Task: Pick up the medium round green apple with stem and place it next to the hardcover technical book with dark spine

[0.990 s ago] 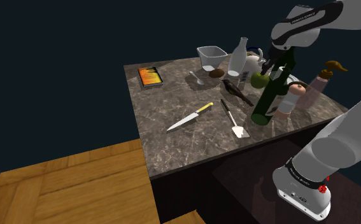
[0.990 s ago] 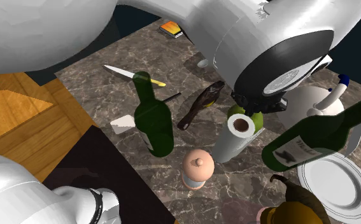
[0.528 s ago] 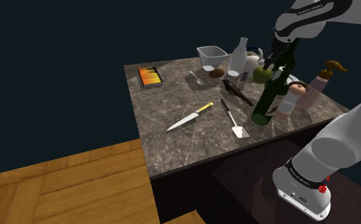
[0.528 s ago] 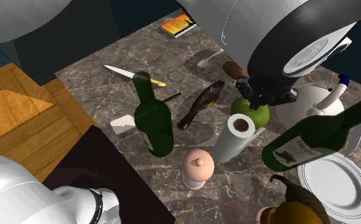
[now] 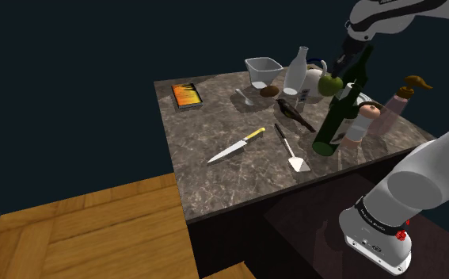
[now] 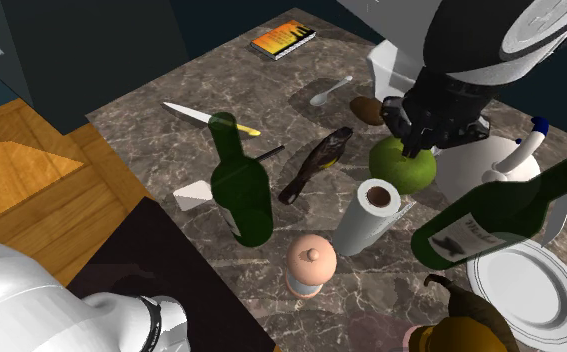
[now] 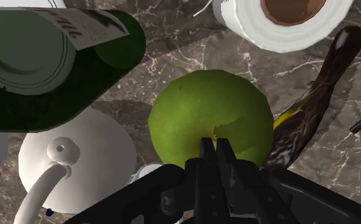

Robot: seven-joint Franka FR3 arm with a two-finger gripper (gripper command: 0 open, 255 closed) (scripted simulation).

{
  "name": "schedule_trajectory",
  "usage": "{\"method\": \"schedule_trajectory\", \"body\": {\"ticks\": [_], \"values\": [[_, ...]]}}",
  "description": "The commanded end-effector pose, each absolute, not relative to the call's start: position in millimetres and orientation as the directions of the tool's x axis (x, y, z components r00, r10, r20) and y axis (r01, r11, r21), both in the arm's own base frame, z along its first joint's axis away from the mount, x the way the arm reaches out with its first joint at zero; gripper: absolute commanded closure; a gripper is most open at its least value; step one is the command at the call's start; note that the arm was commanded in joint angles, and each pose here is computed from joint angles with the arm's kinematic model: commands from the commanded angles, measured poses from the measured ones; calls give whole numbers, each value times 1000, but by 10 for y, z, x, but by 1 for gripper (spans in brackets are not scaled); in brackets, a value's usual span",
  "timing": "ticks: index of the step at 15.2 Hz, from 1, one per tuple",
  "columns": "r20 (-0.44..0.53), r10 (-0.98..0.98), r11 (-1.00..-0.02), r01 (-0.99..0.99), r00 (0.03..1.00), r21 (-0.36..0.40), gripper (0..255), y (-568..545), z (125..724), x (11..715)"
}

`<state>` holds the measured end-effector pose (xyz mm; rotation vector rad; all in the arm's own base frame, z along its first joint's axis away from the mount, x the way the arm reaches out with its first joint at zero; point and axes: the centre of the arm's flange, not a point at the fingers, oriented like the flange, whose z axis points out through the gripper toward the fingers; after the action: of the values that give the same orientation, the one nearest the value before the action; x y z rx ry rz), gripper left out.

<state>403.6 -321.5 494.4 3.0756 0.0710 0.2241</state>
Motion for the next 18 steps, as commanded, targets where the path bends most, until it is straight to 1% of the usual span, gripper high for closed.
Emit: {"method": "schedule_trajectory", "body": {"ticks": [1, 10, 18], "values": [[143, 50, -997, 42, 988, 60, 255, -3213, 5049, 4031], [143, 50, -997, 42, 988, 60, 255, -3213, 5517, 4031], [143, 50, -997, 42, 988, 60, 255, -2403, 5521, 4707]]}}
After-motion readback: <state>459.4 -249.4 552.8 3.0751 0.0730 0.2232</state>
